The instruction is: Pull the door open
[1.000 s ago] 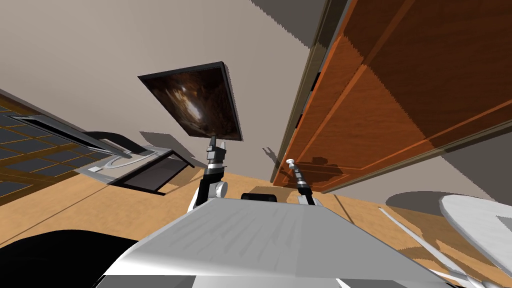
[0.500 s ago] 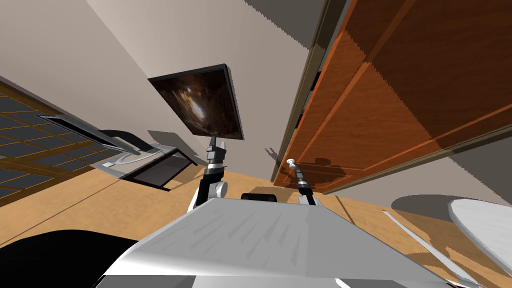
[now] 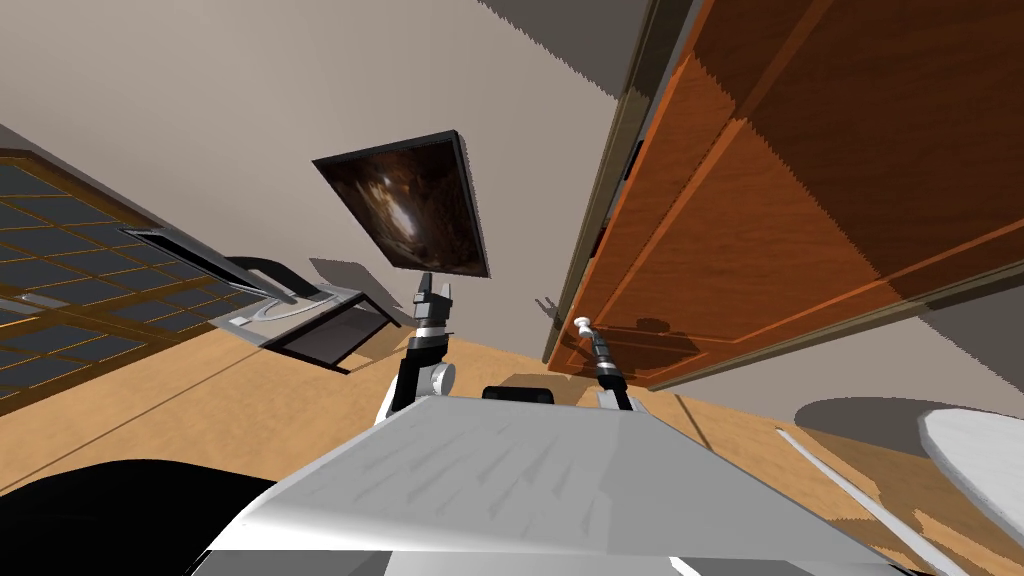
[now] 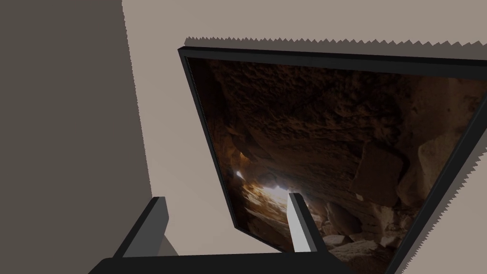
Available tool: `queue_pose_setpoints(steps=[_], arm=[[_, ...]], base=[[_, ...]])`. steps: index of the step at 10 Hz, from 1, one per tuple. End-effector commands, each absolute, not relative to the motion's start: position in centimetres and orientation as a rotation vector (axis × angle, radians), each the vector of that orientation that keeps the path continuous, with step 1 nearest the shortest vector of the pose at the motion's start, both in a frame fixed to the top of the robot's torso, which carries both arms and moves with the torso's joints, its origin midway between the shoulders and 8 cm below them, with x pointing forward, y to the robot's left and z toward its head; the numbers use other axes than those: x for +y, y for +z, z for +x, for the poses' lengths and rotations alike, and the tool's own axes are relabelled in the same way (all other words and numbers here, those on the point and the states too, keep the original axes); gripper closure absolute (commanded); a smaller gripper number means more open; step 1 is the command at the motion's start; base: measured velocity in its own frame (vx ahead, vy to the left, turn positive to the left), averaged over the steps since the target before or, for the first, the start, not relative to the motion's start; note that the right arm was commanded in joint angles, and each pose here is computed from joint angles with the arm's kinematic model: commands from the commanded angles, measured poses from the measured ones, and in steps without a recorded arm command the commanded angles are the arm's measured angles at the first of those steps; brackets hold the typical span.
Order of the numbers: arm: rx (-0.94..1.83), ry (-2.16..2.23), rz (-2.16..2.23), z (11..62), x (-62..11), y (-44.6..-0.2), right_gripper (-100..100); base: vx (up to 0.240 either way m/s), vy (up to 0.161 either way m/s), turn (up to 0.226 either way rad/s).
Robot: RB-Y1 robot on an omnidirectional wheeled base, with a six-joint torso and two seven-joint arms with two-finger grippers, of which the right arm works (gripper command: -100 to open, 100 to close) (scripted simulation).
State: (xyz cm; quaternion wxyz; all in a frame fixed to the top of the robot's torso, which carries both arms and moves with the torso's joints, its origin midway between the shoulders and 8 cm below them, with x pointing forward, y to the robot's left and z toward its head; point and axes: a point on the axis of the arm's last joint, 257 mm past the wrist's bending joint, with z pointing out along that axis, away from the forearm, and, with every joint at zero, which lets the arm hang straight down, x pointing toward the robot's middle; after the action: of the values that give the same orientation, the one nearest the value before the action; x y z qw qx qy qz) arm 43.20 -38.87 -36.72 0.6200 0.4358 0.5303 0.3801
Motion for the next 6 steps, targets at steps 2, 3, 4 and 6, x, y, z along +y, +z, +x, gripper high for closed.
queue_pose_setpoints(steps=[2,3,4,6], arm=[[1.181,0.973,1.043,43.74,-36.84,-36.58,100],[1.156,1.006,1.079,43.73,-37.02,-36.59,100],[1.135,1.03,1.107,43.73,-37.2,-36.61,100],[1.136,1.036,1.13,43.45,-37.26,-37.22,100]], base=[[-0.047,-0.029,0.086],[-0.05,-0.006,0.082],[-0.059,-0.022,0.086],[-0.028,-0.016,0.028]])
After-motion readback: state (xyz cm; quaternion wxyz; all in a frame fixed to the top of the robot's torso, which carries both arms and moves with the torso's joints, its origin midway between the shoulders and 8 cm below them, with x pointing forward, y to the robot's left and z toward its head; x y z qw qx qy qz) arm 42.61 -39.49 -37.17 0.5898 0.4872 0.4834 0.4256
